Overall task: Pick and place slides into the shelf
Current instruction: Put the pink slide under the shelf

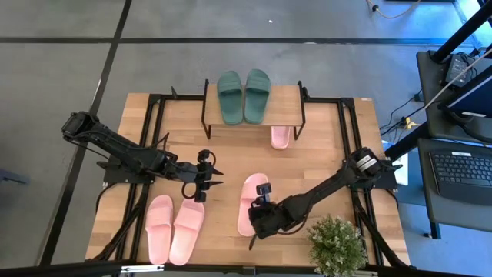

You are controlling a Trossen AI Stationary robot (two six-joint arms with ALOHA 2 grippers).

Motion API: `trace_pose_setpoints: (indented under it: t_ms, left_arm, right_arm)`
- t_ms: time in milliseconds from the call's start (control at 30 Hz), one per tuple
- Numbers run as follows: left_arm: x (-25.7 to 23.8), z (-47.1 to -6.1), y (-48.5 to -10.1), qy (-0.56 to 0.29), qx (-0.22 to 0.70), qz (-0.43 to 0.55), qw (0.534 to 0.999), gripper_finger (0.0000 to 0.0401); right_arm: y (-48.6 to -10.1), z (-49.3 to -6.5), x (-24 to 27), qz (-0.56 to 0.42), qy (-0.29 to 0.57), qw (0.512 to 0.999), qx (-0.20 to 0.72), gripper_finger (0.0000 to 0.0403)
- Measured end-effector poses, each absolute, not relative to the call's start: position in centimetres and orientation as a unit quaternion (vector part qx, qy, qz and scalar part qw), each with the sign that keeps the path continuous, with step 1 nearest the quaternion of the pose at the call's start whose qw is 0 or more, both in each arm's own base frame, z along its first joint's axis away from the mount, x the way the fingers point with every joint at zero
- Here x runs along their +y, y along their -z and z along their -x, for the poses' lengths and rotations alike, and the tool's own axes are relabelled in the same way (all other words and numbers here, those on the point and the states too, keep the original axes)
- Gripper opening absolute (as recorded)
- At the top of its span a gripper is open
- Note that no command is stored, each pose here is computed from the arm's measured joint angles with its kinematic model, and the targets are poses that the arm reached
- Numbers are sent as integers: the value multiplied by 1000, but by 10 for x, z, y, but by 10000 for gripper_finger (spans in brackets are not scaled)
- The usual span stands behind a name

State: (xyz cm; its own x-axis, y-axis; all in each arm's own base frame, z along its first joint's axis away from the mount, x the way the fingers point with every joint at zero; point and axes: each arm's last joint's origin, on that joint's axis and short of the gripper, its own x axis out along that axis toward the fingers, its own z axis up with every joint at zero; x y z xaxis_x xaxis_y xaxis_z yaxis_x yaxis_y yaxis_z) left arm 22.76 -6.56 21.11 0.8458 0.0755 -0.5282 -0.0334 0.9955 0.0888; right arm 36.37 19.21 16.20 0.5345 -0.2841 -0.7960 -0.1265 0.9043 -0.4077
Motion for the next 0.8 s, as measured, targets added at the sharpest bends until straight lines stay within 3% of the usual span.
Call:
trace_pose_setpoints:
  t_ms: [333,800]
  left_arm:
    - [-65,-227,-210,-29,282,-40,958,126]
    - [-65,-227,-210,-29,284,-41,957,126]
  right_arm:
    - [-183,-365,205,251,71,850,458,82]
    - [-183,-366,201,232,93,852,459,80]
